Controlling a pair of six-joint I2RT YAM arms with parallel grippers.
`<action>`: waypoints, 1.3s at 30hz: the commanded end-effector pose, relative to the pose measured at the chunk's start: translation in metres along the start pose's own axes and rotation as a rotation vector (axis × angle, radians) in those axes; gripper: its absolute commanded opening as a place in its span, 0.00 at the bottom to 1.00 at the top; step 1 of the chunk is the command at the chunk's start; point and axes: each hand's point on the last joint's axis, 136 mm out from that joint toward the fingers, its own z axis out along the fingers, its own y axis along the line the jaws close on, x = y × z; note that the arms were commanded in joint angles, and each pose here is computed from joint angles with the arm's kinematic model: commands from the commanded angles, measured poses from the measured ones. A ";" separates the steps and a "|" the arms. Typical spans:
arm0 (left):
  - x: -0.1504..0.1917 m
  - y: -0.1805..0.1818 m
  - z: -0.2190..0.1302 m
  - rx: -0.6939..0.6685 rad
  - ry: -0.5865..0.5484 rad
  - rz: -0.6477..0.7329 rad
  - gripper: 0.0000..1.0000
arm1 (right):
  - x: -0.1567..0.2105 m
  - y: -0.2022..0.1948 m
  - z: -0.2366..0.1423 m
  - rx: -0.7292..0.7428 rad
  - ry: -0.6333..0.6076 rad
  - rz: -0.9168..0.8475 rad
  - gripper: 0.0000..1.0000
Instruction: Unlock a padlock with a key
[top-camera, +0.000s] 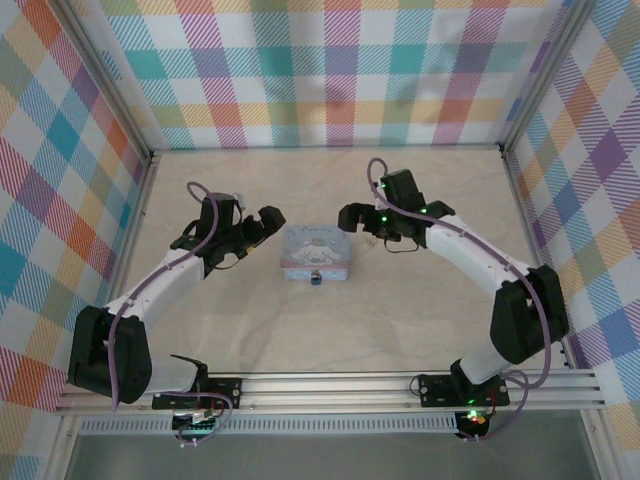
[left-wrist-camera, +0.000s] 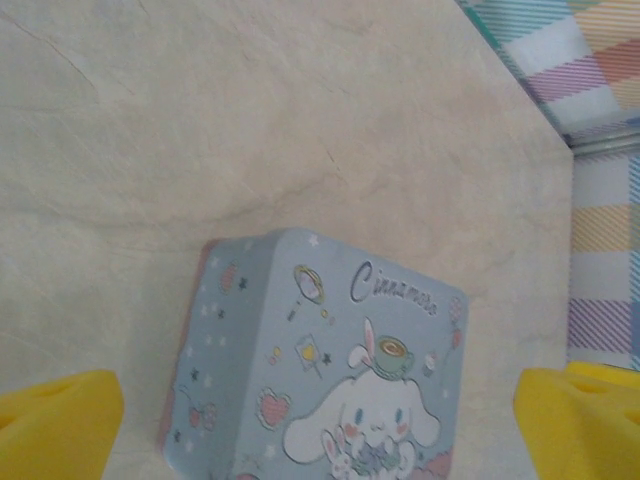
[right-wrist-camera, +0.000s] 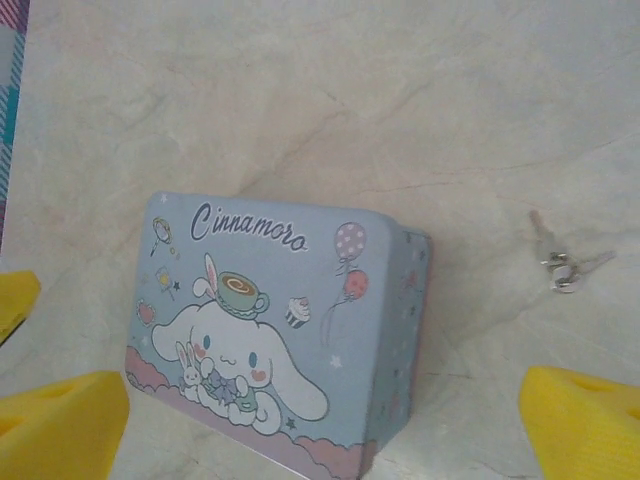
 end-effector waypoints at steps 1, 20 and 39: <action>0.009 -0.015 -0.008 0.061 0.048 -0.003 0.96 | -0.006 -0.024 -0.009 0.068 -0.005 0.019 0.93; 0.061 -0.067 -0.036 -0.070 0.158 0.334 0.81 | 0.003 -0.078 0.049 0.341 0.284 0.002 0.59; 0.076 -0.066 -0.019 -0.057 0.207 0.335 0.81 | 0.028 -0.102 0.090 0.393 0.438 0.002 0.42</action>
